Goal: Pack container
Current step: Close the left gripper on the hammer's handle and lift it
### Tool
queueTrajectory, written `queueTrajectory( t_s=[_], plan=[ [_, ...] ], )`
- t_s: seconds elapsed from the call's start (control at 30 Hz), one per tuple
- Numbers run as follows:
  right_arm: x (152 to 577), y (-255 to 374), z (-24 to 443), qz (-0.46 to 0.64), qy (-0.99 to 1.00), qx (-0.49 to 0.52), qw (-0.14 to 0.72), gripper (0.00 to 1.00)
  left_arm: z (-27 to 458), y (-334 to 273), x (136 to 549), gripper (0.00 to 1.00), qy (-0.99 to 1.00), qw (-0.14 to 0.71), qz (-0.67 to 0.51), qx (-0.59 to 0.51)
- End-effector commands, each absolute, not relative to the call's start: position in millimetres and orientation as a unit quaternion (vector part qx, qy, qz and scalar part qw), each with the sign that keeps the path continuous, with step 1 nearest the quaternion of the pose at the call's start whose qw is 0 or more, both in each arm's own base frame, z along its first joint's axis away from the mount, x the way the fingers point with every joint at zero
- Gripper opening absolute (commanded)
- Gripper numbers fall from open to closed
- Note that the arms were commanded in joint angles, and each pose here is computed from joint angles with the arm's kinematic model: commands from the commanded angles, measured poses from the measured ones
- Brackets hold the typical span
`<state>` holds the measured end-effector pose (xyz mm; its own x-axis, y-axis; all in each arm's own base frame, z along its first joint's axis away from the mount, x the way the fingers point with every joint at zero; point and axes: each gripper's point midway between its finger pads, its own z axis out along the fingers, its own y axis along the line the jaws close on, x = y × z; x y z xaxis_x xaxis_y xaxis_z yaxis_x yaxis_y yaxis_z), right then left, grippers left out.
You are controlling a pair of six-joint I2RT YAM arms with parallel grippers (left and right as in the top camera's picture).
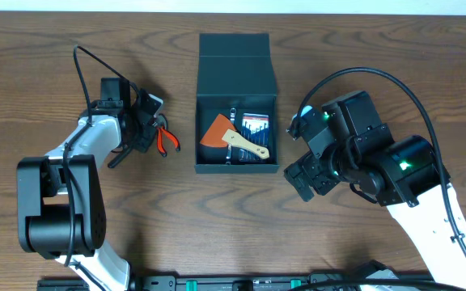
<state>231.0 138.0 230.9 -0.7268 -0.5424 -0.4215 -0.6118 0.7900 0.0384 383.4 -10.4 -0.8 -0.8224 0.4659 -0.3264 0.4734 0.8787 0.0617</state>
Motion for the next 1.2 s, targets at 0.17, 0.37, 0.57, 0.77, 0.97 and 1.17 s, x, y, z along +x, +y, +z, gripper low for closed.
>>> queueTrajectory(
  t_s=[0.17,0.37,0.57,0.77,0.97,1.17],
  plan=[
    [232.0,135.7,232.4,0.089,0.928,-0.301,0.201,0.99,-2.5,-12.3,387.1,0.15,0.954,0.168,-0.016,0.248],
    [232.0,135.6,232.4,0.089,0.928,-0.301,0.201,0.99,-2.5,-12.3,387.1,0.09,0.954,0.168,-0.016,0.248],
    [232.0,135.7,232.4,0.089,0.928,-0.301,0.201,0.99,-2.5,-12.3,387.1,0.06,0.954,0.168,-0.016,0.247],
    [232.0,135.6,232.4,0.089,0.928,-0.301,0.201,0.99,0.4,-12.3,390.9,0.06,0.956,0.176,-0.017,0.233],
    [232.0,135.7,232.4,0.089,0.928,-0.301,0.201,0.99,18.5,-11.6,405.6,0.06,0.954,0.216,-0.011,0.209],
    [232.0,135.7,232.4,0.089,0.928,-0.301,0.201,0.99,67.4,-11.8,423.3,0.06,0.948,0.282,-0.014,0.146]
  ],
)
